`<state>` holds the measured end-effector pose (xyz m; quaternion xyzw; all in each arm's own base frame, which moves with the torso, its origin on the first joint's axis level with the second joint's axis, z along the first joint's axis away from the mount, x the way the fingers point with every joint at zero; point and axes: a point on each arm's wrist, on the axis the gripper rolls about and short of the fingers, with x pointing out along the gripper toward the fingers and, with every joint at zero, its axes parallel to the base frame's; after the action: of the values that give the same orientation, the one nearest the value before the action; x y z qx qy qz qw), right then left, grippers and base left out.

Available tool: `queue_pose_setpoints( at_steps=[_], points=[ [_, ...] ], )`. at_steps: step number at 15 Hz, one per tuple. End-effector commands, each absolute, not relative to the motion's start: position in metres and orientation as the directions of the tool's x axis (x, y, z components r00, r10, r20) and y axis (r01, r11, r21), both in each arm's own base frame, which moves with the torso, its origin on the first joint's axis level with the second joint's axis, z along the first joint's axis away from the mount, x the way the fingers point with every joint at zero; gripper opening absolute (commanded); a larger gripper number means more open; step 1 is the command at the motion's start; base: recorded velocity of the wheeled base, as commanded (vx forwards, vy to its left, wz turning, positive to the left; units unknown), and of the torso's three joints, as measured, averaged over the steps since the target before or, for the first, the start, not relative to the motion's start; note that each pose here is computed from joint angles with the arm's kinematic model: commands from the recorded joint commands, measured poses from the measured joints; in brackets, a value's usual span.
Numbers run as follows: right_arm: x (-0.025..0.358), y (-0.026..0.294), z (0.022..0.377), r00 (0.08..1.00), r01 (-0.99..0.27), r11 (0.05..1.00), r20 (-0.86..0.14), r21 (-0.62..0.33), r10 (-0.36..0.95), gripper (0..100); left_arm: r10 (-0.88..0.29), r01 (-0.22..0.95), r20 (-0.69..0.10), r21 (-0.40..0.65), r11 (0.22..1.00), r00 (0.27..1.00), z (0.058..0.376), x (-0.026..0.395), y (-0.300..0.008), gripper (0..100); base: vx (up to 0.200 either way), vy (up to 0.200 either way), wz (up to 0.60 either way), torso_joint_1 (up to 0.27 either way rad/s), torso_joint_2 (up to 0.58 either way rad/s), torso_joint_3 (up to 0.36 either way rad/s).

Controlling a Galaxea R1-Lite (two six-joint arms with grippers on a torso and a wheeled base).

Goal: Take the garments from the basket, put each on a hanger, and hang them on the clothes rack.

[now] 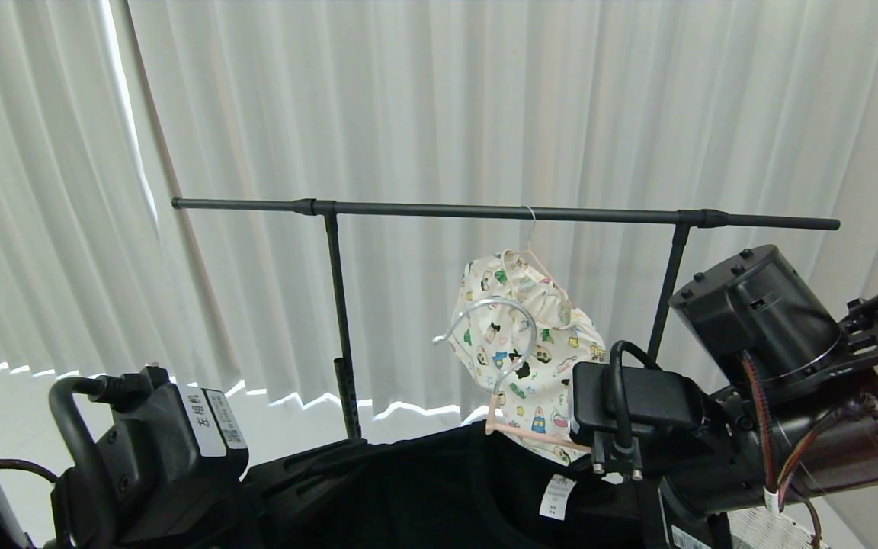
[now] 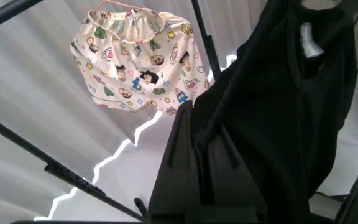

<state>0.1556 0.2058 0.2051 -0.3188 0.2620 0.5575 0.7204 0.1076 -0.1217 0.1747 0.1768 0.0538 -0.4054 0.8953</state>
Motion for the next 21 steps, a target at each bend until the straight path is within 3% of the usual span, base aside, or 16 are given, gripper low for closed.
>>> queue_pose_setpoints(
  at_steps=[1,6,7,11,17,21],
  points=[
    [0.156,0.206,0.205,0.242,-0.970,0.176,-0.733,-0.168,0.636,0,-0.706,0.745,-0.241,0.273,0.609,0.666,0.174,0.108,-0.122,0,0.000,0.000,0.00,0.000,0.00,0.000],
    [0.157,0.208,0.207,0.257,-0.966,0.179,-0.710,-0.185,0.655,0,-0.697,0.740,-0.253,0.280,0.611,0.671,0.172,0.108,-0.122,0,0.000,0.000,0.00,0.000,0.00,0.000],
    [0.157,0.207,0.209,0.264,-0.965,0.181,-0.702,-0.192,0.661,0,-0.696,0.740,-0.255,0.279,0.612,0.671,0.171,0.109,-0.122,100,0.000,0.000,0.00,0.000,0.00,0.000],
    [0.153,0.200,0.220,0.291,-0.957,0.197,-0.667,-0.215,0.686,0,-0.659,0.708,-0.259,0.275,0.650,0.706,0.169,0.112,-0.114,100,0.000,0.000,0.00,0.000,0.00,0.000],
    [0.168,0.173,0.229,0.388,-0.921,0.313,-0.638,-0.234,0.665,0,-0.636,0.694,-0.277,0.273,0.667,0.720,0.152,0.095,-0.091,100,0.000,0.000,0.00,0.000,0.00,0.000],
    [0.168,0.161,0.238,0.428,-0.902,0.354,-0.612,-0.246,0.665,0,-0.551,0.628,-0.313,0.263,0.732,0.773,0.138,0.095,-0.072,100,0.000,0.000,0.00,0.000,0.00,0.000]
  ],
)
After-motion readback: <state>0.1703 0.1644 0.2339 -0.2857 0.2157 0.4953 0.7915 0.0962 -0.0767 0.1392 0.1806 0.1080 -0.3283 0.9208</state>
